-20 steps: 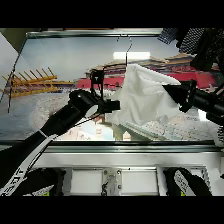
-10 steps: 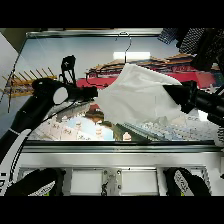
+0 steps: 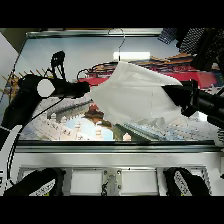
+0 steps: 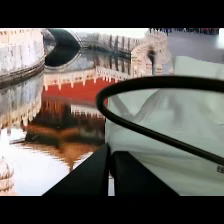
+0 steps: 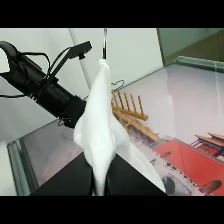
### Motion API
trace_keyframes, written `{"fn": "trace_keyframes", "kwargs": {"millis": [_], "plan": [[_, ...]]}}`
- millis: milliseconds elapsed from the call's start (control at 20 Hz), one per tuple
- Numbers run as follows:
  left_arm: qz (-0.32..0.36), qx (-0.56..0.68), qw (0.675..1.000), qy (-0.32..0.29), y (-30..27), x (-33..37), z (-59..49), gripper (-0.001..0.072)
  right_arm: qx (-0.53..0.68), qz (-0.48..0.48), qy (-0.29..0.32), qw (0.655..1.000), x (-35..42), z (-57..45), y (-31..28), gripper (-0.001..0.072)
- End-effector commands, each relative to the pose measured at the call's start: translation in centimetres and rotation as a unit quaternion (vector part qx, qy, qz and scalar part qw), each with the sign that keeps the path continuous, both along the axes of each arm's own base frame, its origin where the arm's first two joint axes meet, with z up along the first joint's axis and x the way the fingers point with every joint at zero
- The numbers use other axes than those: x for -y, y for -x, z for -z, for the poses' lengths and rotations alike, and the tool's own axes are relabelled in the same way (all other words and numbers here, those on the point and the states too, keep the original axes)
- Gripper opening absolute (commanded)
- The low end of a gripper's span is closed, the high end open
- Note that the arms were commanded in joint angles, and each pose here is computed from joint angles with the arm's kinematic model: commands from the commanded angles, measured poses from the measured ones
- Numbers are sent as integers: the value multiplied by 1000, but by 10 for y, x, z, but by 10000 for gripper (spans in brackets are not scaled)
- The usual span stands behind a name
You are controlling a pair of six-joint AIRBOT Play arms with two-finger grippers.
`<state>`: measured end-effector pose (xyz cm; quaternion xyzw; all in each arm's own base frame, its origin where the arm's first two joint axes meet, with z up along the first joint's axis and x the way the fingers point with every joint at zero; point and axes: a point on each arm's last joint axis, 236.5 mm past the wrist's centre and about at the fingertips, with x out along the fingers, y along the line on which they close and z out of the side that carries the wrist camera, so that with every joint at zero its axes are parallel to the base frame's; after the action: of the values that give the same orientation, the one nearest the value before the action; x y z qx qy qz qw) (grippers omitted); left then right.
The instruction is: Fold the clothes and pants, and hang the long-sleeved shirts on hangers.
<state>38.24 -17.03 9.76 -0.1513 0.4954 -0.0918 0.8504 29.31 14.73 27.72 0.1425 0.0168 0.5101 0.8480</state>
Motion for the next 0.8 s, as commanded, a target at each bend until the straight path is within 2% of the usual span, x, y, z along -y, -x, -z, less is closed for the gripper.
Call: {"fn": "trace_keyframes", "kwargs": {"millis": [0, 250, 450, 700, 750], "plan": [[-10, 6, 1000, 3, -7, -12, -2, 14, -10, -9, -24, 1000, -2, -9, 4, 11], [-45, 6, 999, 2, -18, -43, -2, 14, -19, -12, 5, 1000, -6, 0, 11, 11], [-35, 10, 999, -4, -18, -43, -2, 14, -40, -11, 33, 999, -7, 16, 11, 11], [-18, 16, 1000, -12, -17, -42, -17, 14, -60, -7, 114, 992, -5, 56, 11, 11], [-9, 24, 1000, -15, -17, -41, -28, 14, -58, -7, 115, 992, -5, 61, 11, 11]]}}
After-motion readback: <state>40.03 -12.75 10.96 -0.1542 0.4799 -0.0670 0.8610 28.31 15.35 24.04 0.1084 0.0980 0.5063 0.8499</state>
